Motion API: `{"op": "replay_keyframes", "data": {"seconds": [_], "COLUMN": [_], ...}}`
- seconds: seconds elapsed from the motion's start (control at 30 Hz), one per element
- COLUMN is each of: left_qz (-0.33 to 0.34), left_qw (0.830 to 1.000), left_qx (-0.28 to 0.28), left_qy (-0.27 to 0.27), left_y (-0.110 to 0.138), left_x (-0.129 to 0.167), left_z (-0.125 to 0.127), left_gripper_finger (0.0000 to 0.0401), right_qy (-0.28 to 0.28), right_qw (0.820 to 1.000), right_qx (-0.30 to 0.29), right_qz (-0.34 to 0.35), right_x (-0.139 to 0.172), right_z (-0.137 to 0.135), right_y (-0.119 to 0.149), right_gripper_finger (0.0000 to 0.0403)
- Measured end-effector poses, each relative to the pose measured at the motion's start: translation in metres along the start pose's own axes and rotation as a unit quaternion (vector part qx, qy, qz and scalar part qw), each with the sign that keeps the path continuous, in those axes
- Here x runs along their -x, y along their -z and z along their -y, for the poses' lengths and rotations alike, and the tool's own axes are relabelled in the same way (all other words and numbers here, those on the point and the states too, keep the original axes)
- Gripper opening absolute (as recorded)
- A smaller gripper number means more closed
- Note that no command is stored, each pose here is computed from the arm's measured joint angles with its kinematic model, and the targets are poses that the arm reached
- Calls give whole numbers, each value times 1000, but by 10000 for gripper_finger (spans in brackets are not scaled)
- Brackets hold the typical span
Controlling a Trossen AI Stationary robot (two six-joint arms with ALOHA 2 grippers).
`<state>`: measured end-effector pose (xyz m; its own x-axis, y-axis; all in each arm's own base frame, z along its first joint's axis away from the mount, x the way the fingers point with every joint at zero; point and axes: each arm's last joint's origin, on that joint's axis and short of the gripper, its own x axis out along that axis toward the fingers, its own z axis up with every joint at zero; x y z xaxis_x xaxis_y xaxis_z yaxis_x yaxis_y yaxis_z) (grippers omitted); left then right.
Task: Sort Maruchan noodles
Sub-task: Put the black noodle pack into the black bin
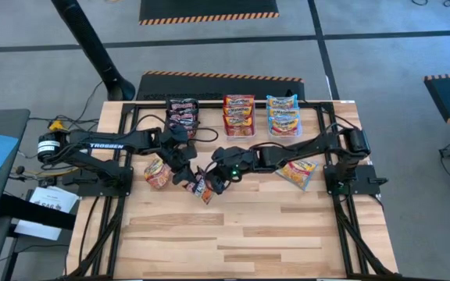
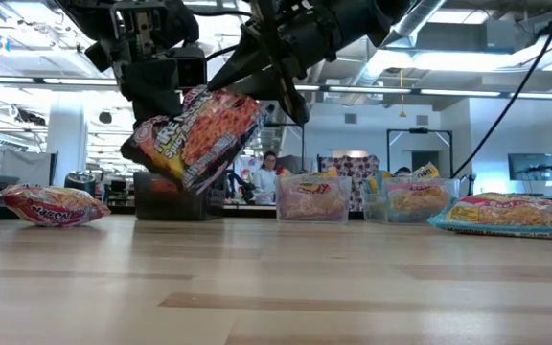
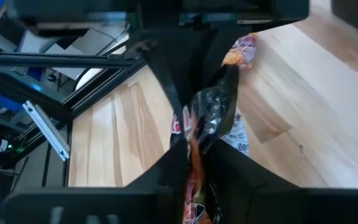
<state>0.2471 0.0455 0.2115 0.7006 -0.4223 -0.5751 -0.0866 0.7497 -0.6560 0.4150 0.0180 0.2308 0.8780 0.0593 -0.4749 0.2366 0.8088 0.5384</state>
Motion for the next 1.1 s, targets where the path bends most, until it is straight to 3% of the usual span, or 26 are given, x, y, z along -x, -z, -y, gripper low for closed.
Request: {"op": "replay_keyframes", "data": {"seconds": [0.1, 0.27, 0.4, 0.57, 0.9, 1.1], "left_qz": [-1, 1, 16, 49, 156, 147], "left_qw": [1000, 1000, 998, 992, 963, 931], "left_qx": [0, -11, -5, -1, -36, -87], "left_qy": [-7, -25, -61, -119, -215, -323], "left_y": [1, 2, 2, 2, 2, -8], "left_x": [1, 7, 20, 46, 104, 137], "left_z": [0, -2, -7, -15, -18, 1], "left_gripper_finger": [1, 1, 0, 0, 0, 0], "right_qy": [1, -48, -92, -113, -127, -119], "right_qw": [1000, 999, 996, 993, 987, 989], "right_qx": [-4, -15, -19, 25, 83, 79], "right_qz": [5, -8, -13, 15, 47, 33], "right_x": [4, 15, 26, 43, 63, 58], "right_z": [4, 12, 16, 10, 0, 3], "right_y": [-6, -25, -43, -61, -72, -68], "right_gripper_finger": [121, 158, 172, 175, 175, 175]}}
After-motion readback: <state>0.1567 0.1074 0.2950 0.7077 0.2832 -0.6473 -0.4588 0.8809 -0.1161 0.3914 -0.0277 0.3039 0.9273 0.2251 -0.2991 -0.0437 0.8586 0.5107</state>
